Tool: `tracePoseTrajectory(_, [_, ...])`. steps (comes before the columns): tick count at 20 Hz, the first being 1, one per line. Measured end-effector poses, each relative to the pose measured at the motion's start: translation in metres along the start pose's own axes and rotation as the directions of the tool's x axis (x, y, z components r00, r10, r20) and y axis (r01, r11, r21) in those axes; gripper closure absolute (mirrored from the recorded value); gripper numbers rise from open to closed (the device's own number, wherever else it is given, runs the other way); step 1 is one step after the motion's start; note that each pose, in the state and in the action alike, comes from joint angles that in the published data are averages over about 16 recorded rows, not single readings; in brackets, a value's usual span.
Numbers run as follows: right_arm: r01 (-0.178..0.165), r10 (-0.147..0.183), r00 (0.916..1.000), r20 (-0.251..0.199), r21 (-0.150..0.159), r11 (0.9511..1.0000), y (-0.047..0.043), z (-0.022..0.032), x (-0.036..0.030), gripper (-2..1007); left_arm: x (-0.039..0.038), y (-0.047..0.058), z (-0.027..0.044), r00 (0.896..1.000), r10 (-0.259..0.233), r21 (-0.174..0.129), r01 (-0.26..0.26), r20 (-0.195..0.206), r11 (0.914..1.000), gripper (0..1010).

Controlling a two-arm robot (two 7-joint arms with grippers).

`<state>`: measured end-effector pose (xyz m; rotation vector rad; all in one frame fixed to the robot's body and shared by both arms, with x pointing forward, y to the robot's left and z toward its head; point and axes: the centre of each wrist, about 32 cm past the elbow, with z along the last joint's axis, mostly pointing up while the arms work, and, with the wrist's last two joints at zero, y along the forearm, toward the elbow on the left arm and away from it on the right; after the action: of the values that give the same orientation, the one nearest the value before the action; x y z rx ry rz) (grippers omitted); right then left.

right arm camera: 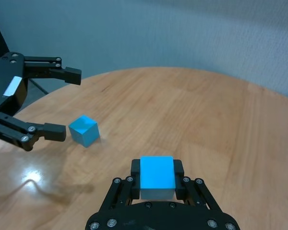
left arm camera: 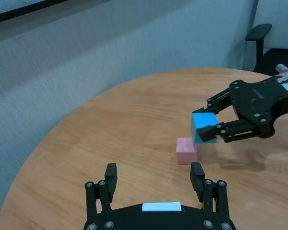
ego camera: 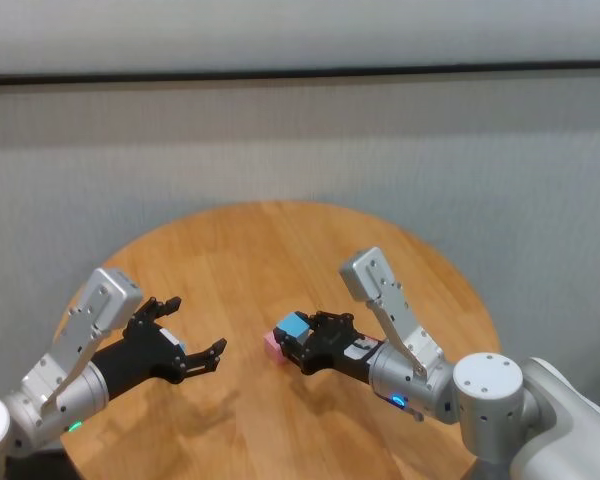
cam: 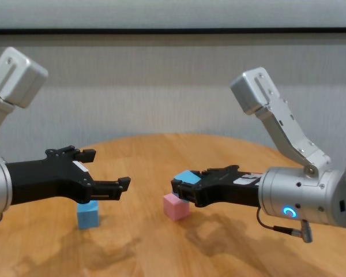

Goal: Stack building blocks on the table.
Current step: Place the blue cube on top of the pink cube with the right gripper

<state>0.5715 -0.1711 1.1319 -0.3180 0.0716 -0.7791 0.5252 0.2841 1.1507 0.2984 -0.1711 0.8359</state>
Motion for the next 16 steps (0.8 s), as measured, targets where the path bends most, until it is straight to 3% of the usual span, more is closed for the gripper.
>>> tracePoseTrajectory(16, [0.002,-0.002,1.0000,0.008,-0.009,1.0000,0.0196,0.0028,0.0033,635,0.0000,0.000,0.0000,1.000,0.000,0.000,0.000,0.000,1.0000,8])
